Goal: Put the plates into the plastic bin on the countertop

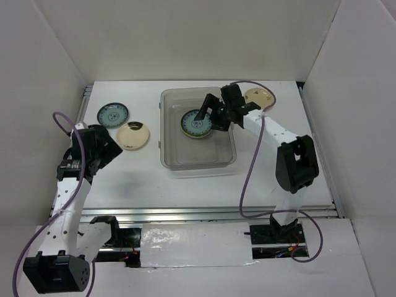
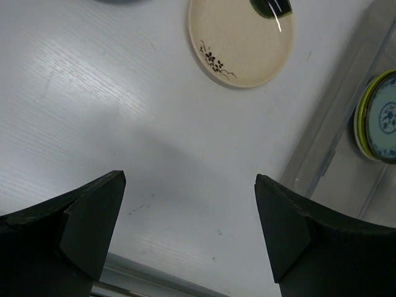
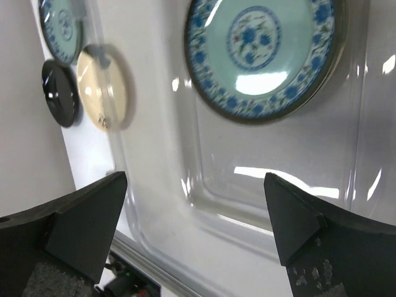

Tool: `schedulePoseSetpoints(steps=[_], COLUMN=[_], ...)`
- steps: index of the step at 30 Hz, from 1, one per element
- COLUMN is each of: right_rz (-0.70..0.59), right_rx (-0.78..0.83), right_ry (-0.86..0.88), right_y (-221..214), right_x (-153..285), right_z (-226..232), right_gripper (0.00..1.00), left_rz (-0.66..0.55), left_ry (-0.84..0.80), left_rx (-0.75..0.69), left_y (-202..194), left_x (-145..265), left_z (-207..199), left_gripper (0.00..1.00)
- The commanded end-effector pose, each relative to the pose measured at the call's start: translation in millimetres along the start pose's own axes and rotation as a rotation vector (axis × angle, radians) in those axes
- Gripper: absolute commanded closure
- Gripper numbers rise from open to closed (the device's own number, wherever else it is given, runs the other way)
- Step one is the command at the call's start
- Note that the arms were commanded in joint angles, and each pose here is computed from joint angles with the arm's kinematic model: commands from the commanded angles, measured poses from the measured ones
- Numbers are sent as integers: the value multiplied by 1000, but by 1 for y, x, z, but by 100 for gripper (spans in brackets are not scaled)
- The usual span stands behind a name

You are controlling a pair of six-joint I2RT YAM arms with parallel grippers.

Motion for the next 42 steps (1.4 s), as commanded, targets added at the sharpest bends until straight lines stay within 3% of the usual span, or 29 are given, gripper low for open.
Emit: schedulePoseSetpoints(steps=[1, 5, 6, 8, 9, 11, 16, 20, 25, 34, 38, 42], right_rz=[-90, -71, -123, -34, -93, -51, 49, 166, 248, 258, 224, 204], right_rx=[135, 203, 229, 265, 294, 306, 292, 341, 393, 415, 417, 423], right_ry=[-50, 14, 92, 191, 312, 498, 738, 875, 964, 1017, 1009, 958], right_y=[1, -39, -41, -82, -84, -120, -183, -223, -251, -258, -252, -249], right_x=[48, 71, 89, 92, 111, 123, 138, 147, 155, 166, 173, 173], right_z=[19, 24, 37, 31, 45, 46, 48, 59, 78, 86, 87, 84], right_gripper=[0, 0, 0, 0, 0, 0, 0, 0, 0, 0, 0, 0], left_rz=[-37, -131, -173, -175, -193, -217, -331, -398, -374, -331, -284, -269], left_ry=[-42, 69, 74, 72, 61, 64, -40, -57, 76, 364, 433, 431], left_rx=[205, 400, 443, 530, 594, 672, 877, 906, 891, 886, 892, 922], left_y=[11, 19, 24, 20, 23, 24, 29, 37, 37, 42, 30, 15], left_x=[-10, -24, -28, -43, -54, -67, -106, -131, -174, -210, -217, -223], left_z=[-13, 4, 6, 12, 15, 20, 26, 29, 38, 61, 67, 74], left_gripper=[1, 1, 1, 1, 1, 1, 1, 1, 1, 6, 15, 37])
Point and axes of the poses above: each gripper's point midway between its finger pads, its own x axis back along the fingers, its own z axis along the line the jaws close on, y = z × x, the point moved 6 cm from there along x, back along the fingers, and after that the axes turned 5 degrees about x, right-handed, at the moved point
